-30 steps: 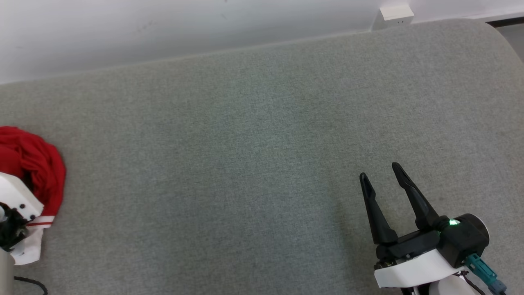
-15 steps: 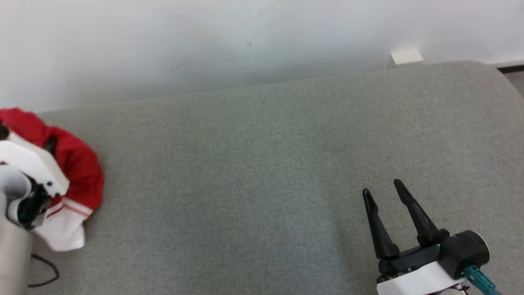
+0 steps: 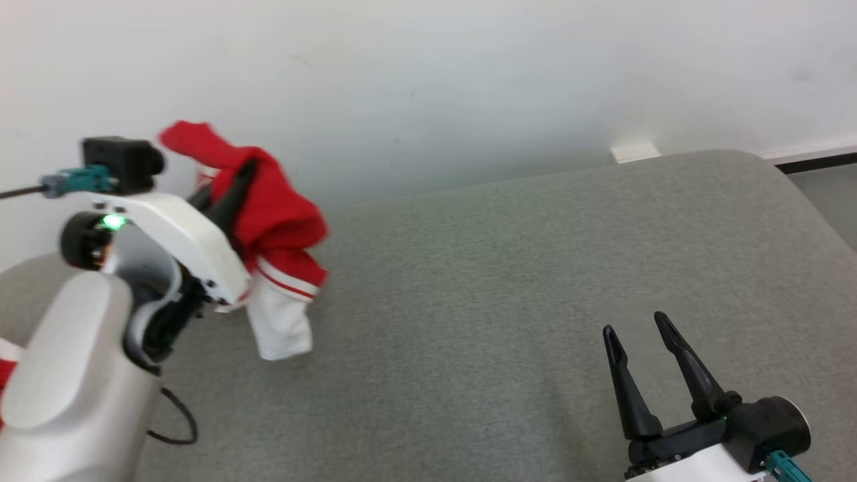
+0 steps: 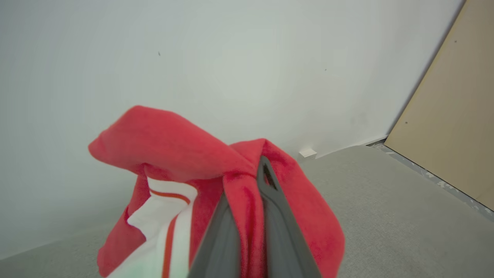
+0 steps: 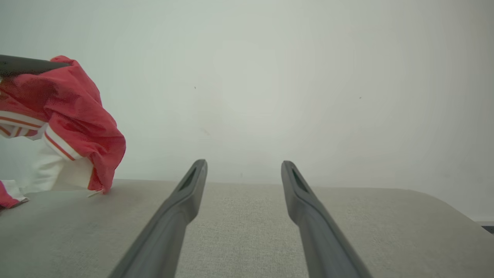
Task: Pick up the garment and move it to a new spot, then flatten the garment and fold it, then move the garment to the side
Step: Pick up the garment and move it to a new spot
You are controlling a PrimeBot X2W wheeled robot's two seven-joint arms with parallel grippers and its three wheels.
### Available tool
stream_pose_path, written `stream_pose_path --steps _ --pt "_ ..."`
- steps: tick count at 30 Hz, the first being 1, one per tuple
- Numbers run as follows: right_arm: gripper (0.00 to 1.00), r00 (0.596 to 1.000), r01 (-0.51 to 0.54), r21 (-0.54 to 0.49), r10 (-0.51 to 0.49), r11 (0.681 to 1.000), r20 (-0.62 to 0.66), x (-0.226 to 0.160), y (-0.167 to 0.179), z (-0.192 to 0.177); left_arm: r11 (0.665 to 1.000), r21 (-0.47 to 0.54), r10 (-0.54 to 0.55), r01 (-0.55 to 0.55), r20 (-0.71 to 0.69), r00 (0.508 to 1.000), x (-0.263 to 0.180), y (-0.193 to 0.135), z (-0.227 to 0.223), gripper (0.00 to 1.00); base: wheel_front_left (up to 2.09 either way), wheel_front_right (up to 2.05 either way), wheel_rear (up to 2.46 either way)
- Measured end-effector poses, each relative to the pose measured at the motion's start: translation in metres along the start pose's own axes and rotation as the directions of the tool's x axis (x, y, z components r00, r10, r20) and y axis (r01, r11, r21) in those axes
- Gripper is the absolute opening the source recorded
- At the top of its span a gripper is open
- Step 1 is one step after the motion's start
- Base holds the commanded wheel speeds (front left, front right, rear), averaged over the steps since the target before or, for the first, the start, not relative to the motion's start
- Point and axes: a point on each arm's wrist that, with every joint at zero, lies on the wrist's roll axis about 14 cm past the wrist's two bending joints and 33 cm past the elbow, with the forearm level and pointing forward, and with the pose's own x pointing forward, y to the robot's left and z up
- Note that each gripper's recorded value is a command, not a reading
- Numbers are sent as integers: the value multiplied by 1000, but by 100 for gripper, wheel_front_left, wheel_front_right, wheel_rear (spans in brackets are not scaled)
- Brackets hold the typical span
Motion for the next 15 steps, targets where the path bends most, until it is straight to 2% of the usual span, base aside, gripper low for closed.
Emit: stream_pose_path --steps 6,9,12,15 --pt "100 996 83 -36 -82 996 34 -16 -25 15 976 -2 -216 217 93 972 10 -88 21 0 0 0 0" --pt "100 991 127 -57 -124 990 49 -24 -39 21 954 -49 -285 296 158 945 12 -126 27 0 0 0 0" --pt "100 985 165 -66 -162 984 52 -30 -50 23 933 -119 -321 339 148 935 13 -153 2 0 0 0 0" --pt "100 983 181 -70 -179 981 35 -32 -55 18 936 -137 -319 324 63 946 15 -163 -49 0 0 0 0"
